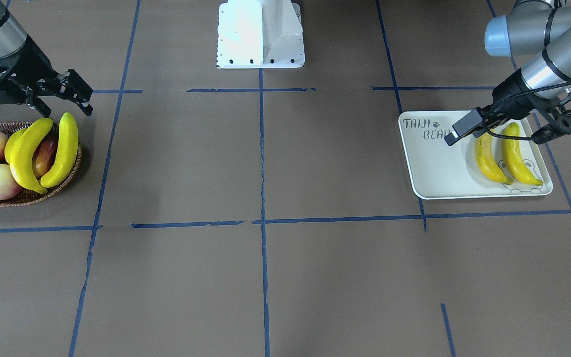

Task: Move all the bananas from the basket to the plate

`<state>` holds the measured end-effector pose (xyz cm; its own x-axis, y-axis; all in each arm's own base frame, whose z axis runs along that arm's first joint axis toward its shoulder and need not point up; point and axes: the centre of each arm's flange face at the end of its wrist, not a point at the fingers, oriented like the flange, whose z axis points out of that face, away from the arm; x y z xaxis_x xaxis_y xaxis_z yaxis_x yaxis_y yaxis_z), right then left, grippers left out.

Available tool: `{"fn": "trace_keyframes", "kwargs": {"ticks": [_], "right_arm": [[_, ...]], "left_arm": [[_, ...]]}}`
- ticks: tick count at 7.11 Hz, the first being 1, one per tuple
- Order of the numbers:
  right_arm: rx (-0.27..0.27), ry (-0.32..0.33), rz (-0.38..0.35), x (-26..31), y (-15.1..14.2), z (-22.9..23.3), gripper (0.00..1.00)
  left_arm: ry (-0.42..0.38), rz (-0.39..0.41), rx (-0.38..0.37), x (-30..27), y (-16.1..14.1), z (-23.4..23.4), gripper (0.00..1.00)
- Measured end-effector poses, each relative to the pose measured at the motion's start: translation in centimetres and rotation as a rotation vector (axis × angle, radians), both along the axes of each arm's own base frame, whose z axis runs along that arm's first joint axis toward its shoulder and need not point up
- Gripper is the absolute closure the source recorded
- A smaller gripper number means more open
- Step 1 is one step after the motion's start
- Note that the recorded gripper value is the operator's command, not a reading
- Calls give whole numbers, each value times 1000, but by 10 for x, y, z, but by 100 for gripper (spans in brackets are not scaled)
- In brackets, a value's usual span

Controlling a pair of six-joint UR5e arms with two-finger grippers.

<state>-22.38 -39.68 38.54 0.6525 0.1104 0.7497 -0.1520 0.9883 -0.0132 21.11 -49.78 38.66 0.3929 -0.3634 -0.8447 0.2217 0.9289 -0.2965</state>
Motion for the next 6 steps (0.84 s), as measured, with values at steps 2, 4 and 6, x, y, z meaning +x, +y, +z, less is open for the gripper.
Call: {"fn": "trace_keyframes", "kwargs": {"ticks": [2,4,6], "right_arm": [[-101,43,92,8,-5,31,0],[-152,79,151,14,-16,58,0],[-198,109,170,20,-19,83,0]], "left_arm": [[3,-3,-3,2,-1,-5,0],[9,-4,4,3,-2,-11,0],[14,-6,9,4,-3,-17,0]]}}
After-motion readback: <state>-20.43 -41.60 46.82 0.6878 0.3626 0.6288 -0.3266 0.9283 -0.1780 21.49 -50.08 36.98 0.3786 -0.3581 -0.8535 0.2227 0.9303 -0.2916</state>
